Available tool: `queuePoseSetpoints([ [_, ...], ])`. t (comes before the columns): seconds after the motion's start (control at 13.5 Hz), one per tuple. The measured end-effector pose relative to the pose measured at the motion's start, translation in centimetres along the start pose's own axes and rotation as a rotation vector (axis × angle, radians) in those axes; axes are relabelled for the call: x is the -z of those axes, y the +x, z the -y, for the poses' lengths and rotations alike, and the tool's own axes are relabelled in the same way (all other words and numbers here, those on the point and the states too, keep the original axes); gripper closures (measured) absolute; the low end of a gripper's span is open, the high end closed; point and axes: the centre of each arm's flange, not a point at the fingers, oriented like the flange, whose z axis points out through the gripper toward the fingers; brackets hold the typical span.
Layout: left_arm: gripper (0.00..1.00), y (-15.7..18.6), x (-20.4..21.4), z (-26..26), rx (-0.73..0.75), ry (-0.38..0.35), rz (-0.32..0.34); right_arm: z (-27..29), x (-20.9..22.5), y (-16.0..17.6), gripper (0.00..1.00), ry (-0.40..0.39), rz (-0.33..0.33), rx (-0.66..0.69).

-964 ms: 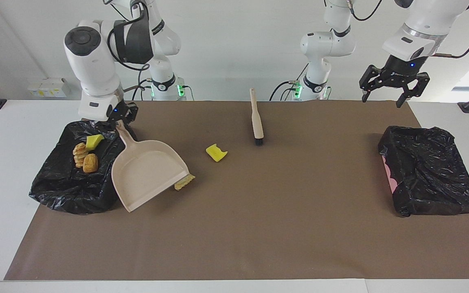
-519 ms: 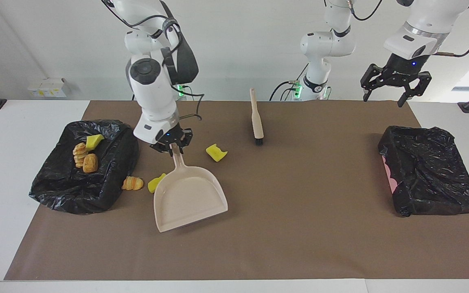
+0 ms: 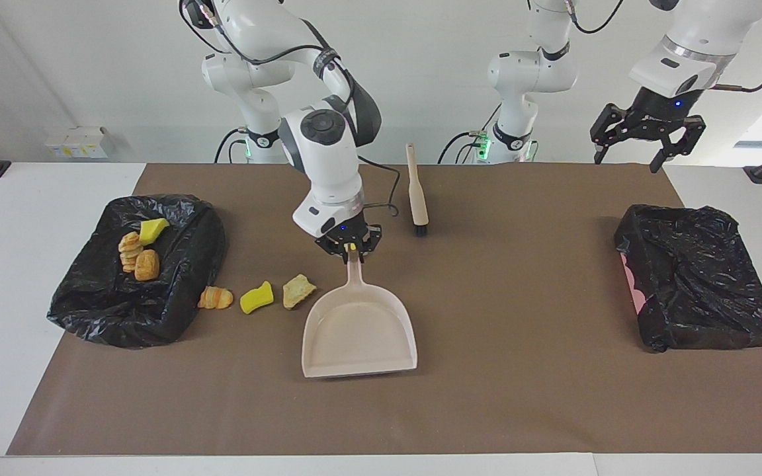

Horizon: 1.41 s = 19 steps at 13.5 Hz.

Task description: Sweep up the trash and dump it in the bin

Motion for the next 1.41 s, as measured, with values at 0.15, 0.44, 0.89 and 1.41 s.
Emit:
queuePoseSetpoints([
  [0.15,0.00,-0.2,0.2,0.4,0.008,0.001,-0.001,3.7,-2.7,-1.2,0.67,0.011,0.011,-0.024],
  [0.44,0.00,-0.3,0.2,0.7,0.013,0.001,0.000,8.4,-6.4,-2.1,0.62,-0.028,-0.025,-0.051],
  [0.89,0.00,-0.6,0.4,0.8,0.016,0.000,0.004,8.6,-4.8,-2.0,0.11,-0.075,-0.037,-0.027],
  [1.41,0.00,0.9,-1.7,-1.9,-0.036,0.001,-0.023,11.6,-1.4,-10.1,0.00,-0.087,0.063,0.045],
])
